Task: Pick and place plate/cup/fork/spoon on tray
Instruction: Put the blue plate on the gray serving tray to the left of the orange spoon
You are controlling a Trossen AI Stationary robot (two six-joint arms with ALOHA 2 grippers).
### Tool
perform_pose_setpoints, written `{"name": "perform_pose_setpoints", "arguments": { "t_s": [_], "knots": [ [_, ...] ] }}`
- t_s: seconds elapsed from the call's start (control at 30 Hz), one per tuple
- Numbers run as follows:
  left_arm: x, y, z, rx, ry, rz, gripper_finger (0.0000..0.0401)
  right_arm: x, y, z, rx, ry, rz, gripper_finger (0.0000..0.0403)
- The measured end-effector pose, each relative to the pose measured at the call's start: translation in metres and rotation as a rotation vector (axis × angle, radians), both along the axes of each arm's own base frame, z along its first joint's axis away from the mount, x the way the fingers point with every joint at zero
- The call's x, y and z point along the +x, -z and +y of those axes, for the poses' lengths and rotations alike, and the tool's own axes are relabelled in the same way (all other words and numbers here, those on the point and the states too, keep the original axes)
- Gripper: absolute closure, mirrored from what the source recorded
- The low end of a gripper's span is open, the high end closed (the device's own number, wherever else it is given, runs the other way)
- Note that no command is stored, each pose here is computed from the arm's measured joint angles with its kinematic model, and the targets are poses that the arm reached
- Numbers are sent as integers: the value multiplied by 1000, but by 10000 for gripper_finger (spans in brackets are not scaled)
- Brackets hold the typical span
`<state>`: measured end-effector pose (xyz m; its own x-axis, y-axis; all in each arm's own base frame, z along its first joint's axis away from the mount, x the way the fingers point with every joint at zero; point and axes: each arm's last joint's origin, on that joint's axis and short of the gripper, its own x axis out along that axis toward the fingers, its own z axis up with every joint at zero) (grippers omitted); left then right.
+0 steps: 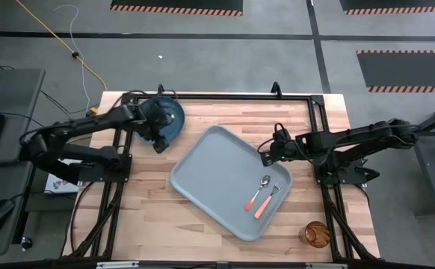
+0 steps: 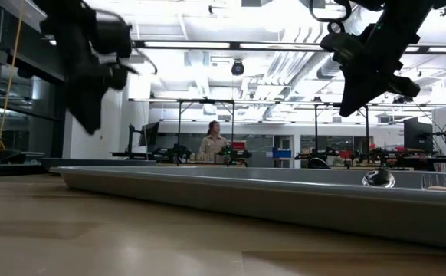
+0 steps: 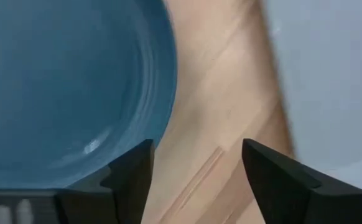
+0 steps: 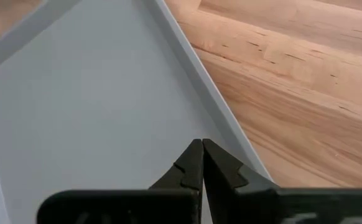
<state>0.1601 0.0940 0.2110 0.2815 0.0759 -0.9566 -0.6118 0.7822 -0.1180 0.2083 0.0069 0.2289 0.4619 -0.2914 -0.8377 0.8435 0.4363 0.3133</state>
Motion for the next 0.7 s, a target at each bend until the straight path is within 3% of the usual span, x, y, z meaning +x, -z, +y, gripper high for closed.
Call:
{"name": "perform_pose_setpoints", "arguments": {
  "t_s": [0.17, 0.43, 0.57, 0.7],
  "knots": [
    [9, 19, 6, -32, 1, 73, 161, 0, 0, 0, 0, 0, 0, 403],
    [24, 47, 17, 50, 21, 216, 164, 0, 0, 0, 0, 0, 0, 403],
    [27, 60, 19, 28, 68, 273, 165, 0, 0, 0, -2, 1, 0, 403],
    [29, 68, 21, 22, 87, 322, 208, 0, 0, 0, -10, 5, 0, 403]
  ]
}}
